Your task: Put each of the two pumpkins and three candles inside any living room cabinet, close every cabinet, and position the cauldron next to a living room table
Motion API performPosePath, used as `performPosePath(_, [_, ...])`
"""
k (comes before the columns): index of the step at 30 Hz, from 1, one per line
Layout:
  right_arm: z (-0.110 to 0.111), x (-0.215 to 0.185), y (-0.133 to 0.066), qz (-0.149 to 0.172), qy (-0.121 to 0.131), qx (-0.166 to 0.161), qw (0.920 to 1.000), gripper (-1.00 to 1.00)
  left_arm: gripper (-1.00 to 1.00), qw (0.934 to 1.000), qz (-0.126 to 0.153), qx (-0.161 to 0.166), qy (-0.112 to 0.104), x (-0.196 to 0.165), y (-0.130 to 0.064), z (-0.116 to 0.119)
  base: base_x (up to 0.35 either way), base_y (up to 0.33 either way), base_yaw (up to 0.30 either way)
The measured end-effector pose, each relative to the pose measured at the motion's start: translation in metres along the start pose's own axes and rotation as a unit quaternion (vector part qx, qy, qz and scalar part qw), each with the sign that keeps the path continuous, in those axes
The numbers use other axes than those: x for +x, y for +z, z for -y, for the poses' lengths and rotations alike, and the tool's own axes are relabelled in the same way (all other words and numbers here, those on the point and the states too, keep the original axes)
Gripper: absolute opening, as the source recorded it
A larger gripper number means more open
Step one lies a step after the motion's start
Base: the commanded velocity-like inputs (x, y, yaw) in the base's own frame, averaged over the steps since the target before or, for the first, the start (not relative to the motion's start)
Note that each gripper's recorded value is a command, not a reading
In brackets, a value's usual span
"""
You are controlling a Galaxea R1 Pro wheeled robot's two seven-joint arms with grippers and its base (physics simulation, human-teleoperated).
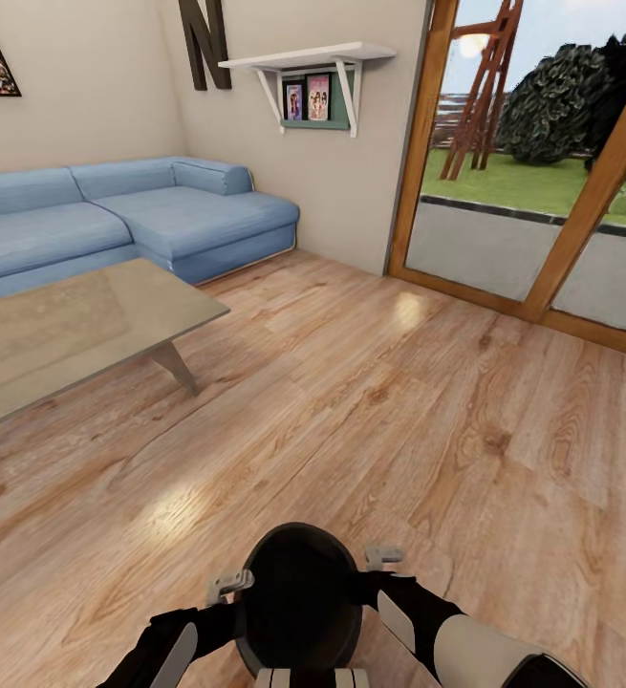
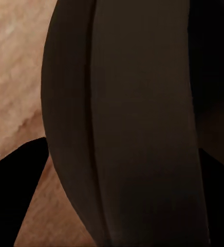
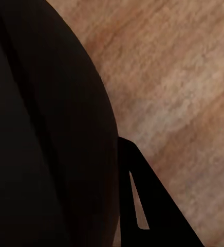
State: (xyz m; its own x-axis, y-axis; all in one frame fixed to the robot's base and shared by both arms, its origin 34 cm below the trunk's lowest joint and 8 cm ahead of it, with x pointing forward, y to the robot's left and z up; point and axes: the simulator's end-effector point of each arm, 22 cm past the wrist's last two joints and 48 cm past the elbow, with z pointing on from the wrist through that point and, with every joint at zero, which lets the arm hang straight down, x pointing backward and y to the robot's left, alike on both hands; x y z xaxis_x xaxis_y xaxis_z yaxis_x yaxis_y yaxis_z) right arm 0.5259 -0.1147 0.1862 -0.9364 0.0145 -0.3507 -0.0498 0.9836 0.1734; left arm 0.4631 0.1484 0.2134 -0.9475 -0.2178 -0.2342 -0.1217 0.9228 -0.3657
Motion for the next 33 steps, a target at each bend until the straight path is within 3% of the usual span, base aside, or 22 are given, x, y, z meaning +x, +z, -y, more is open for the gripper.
performPosePath(9, [-0.0032, -0.0016, -0.0003, 0.001, 0.006, -0.005, 1.0, -1.0, -1.0, 0.9999, 0.001, 0.009, -0.01, -0.0005, 0.0, 0.0046, 0.0, 0.0, 0.0])
performPosePath(22, [-0.0027, -0.0013, -0.0003, 0.001, 0.006, -0.004, 1.0, -1.0, -1.0, 0.9996, 0.02, 0.013, -0.013, -0.0092, -0.0004, 0.0058, 0.0, 0.0, 0.0])
performPosePath(33, [-0.0025, -0.0012, -0.0003, 0.001, 0.006, -0.004, 1.0, -1.0, -1.0, 0.9996, 0.021, 0.013, -0.012, -0.0095, -0.0005, 0.006, 0.0, 0.0, 0.0])
